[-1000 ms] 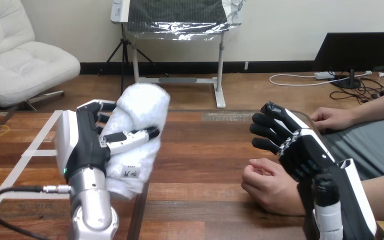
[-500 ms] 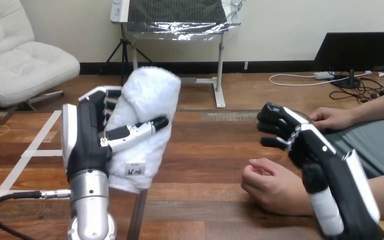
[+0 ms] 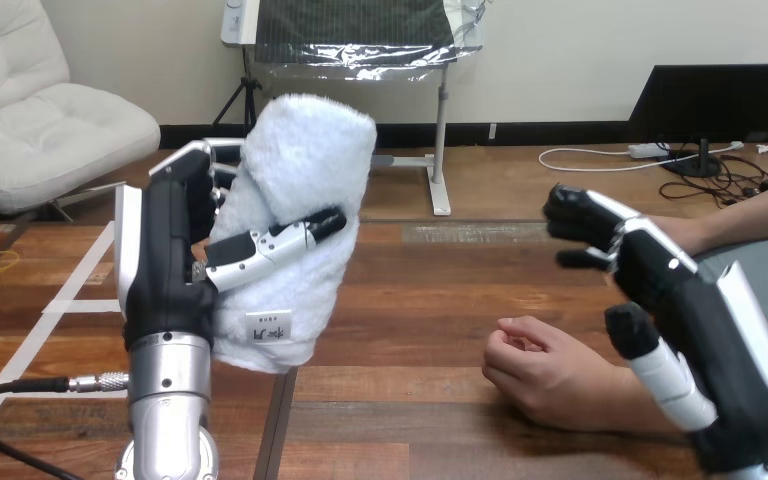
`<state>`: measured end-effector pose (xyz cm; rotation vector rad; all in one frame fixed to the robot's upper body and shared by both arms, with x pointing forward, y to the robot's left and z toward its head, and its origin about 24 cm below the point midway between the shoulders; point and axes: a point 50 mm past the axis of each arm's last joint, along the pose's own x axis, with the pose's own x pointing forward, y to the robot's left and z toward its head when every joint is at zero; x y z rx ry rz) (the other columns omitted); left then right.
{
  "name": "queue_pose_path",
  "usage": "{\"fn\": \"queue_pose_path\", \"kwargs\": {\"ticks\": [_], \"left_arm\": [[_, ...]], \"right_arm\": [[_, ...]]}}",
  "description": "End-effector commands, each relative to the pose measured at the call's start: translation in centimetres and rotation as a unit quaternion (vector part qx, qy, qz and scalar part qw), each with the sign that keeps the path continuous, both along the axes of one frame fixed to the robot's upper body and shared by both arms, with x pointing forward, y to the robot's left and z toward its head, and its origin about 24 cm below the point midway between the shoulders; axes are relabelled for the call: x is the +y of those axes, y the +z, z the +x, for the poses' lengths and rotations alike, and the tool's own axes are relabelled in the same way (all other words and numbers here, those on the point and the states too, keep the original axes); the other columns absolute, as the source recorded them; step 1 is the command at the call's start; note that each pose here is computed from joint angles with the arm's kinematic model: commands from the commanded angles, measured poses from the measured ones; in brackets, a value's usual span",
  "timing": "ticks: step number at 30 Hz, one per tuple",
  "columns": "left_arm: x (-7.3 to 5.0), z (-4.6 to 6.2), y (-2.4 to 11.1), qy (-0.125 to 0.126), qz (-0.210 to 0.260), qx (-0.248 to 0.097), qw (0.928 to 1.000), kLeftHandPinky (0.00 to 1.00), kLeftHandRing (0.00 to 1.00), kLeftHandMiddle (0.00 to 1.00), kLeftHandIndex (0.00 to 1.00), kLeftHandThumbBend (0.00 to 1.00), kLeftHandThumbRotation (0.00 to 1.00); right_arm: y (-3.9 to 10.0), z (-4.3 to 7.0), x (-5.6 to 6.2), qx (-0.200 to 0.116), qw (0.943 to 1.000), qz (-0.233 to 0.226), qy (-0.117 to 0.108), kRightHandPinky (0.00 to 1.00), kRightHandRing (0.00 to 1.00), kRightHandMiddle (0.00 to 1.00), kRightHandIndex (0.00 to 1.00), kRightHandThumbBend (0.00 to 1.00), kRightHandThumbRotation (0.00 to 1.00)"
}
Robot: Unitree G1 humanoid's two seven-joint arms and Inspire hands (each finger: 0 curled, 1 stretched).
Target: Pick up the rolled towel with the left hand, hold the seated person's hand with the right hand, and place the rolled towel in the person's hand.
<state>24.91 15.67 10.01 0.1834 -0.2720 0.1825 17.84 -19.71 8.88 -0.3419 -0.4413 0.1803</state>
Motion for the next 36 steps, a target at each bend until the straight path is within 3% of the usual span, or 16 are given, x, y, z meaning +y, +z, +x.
{"fn": "queue_pose_path", "kwargs": {"ticks": [1,11,19,28,36], "left_arm": [[-0.6,-0.3,3.0,-0.020,-0.011,-0.077,0.9968,0.21,0.27,0.34,0.40,0.62,0.00],[-1.1,-1.1,3.8,-0.044,-0.029,-0.104,0.9932,0.20,0.27,0.33,0.40,0.60,0.00],[-1.5,-1.5,4.2,-0.059,-0.041,-0.127,0.9894,0.19,0.26,0.33,0.39,0.58,0.00],[-1.8,-1.8,4.4,-0.071,-0.046,-0.148,0.9854,0.18,0.25,0.31,0.38,0.57,0.00],[-2.0,-2.1,4.5,-0.080,-0.056,-0.156,0.9828,0.17,0.23,0.29,0.37,0.55,0.00]], "right_arm": [[1.3,1.4,-0.8,-0.032,0.9991,-0.027,-0.001,0.76,0.84,0.84,0.83,0.86,0.92],[1.9,2.6,-2.6,-0.031,0.9952,-0.091,-0.013,0.75,0.84,0.85,0.84,0.88,0.88],[2.1,3.4,-3.9,-0.013,0.9901,-0.138,-0.020,0.74,0.83,0.86,0.86,0.88,0.78],[2.6,4.2,-5.3,0.019,0.9782,-0.205,-0.027,0.69,0.82,0.87,0.88,0.92,0.70],[3.0,4.8,-6.4,0.058,0.9636,-0.259,-0.034,0.69,0.85,0.90,0.89,0.94,0.64]]}}
